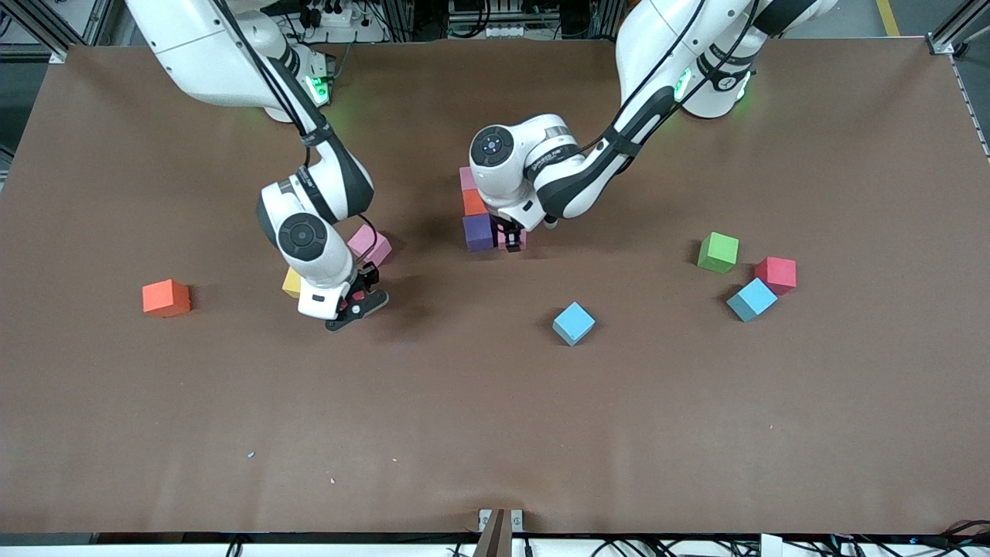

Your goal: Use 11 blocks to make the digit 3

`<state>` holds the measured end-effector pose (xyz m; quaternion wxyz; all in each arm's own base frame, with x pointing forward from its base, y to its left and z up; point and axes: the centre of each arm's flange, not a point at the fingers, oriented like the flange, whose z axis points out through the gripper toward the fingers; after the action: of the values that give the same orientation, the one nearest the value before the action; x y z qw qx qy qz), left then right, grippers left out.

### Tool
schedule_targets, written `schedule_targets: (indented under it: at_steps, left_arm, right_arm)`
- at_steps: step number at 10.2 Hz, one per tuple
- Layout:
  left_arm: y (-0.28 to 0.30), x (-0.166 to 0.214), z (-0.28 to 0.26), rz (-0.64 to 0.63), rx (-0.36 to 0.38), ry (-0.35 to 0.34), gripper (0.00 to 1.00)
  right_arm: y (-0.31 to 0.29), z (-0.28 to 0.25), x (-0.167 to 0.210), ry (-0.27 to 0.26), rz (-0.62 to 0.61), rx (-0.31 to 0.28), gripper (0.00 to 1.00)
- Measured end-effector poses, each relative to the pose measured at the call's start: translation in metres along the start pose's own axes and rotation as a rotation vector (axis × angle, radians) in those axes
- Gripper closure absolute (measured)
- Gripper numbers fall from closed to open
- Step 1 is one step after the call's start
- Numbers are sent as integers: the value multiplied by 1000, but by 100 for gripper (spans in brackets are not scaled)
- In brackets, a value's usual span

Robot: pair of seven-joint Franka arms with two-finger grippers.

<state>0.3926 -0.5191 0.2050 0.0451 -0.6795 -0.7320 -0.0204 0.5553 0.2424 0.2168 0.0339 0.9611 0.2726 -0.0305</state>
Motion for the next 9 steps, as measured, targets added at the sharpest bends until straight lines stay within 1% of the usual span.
schedule_targets:
  at_steps: [3,9]
  left_arm:
    - [-3,-4,-1,-4,-1,-3,39]
    - [-4,-4,0,-25,-1,-2,39]
  right_arm:
    - [-13,-7,6,15,48,3,40]
    - [-17,-12,11,26,78,24,40]
